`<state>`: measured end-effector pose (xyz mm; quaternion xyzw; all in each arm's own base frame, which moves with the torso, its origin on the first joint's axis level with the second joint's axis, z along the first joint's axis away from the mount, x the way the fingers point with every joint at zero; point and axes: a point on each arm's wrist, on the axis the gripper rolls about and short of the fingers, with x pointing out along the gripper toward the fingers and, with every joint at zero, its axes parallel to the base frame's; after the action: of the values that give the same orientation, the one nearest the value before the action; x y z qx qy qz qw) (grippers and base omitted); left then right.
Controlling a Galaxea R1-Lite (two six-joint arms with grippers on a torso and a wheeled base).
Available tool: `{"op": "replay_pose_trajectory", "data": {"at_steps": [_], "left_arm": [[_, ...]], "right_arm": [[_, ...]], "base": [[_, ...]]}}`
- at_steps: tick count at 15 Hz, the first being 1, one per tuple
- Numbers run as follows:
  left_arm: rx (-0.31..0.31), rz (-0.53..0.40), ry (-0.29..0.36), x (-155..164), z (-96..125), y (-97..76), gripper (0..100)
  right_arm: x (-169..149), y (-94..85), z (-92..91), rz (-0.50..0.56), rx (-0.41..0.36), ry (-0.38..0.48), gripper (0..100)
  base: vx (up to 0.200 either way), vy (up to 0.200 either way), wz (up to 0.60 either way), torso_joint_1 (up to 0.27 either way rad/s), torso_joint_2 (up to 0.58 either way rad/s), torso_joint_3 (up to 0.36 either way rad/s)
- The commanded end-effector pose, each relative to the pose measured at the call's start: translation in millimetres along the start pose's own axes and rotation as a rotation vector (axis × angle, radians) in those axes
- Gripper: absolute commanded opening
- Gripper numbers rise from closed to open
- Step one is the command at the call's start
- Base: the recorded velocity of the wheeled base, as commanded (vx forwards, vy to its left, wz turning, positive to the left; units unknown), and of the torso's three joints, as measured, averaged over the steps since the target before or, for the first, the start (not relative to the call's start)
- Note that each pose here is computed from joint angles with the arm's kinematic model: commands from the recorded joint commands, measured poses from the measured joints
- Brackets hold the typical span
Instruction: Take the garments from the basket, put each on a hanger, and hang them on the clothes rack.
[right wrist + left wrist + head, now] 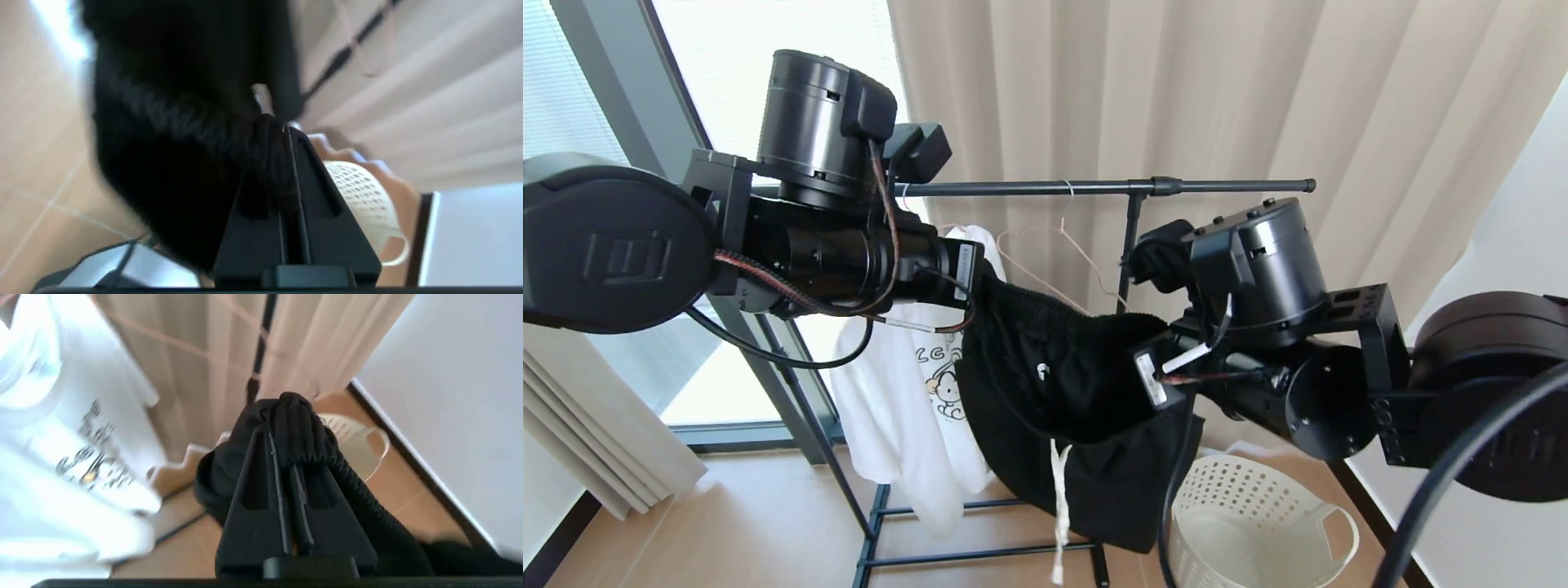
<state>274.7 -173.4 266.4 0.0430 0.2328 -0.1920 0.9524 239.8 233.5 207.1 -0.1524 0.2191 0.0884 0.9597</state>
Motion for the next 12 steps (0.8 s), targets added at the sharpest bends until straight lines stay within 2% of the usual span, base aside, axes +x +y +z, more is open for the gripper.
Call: {"op": "replay_pose_trajectory", "data": {"at_steps": [1,3,4,6,7,9,10,11,12], "left_arm": [[0.042,0.049,0.11,-17.7,-21.6,3.9,0],[0.061,0.028,0.186,-19.9,-44.6,-2.2,0],[0.068,-0.009,0.232,-24.0,-61.0,-15.1,0],[0.054,-0.078,0.261,-30.0,-72.2,-38.7,0],[0.016,-0.122,0.27,-33.3,-76.2,-56.1,0],[-0.035,-0.156,0.299,-31.8,-83.1,-74.9,0],[-0.096,-0.193,0.295,-28.4,-86.1,-92.7,0],[-0.12,-0.209,0.284,-26.0,-85.8,-97.4,0],[-0.196,-0.262,0.254,-21.5,-82.0,-109.9,0]], "right_arm": [[31.8,-15.4,9.0,-0.079,0.062,-0.013,0],[44.8,-12.8,16.7,-0.082,0.116,-0.083,0],[56.4,-6.1,20.7,-0.08,0.171,-0.135,0],[68.8,1.9,27.1,-0.074,0.235,-0.17,0],[73.8,8.4,28.8,-0.062,0.286,-0.175,0],[78.4,21.6,31.4,-0.037,0.33,-0.185,0],[79.8,27.0,33.8,-0.023,0.376,-0.194,0],[78.6,27.8,34.2,-0.019,0.385,-0.196,0],[74.7,30.2,38.4,-0.002,0.404,-0.209,0]], "base": [[0.0,0.0,0.0,0.0,0.0,0.0],[0.0,0.0,0.0,0.0,0.0,0.0],[0.0,0.0,0.0,0.0,0.0,0.0],[0.0,0.0,0.0,0.0,0.0,0.0],[0.0,0.0,0.0,0.0,0.0,0.0],[0.0,0.0,0.0,0.0,0.0,0.0],[0.0,0.0,0.0,0.0,0.0,0.0],[0.0,0.0,0.0,0.0,0.0,0.0],[0.0,0.0,0.0,0.0,0.0,0.0]]}}
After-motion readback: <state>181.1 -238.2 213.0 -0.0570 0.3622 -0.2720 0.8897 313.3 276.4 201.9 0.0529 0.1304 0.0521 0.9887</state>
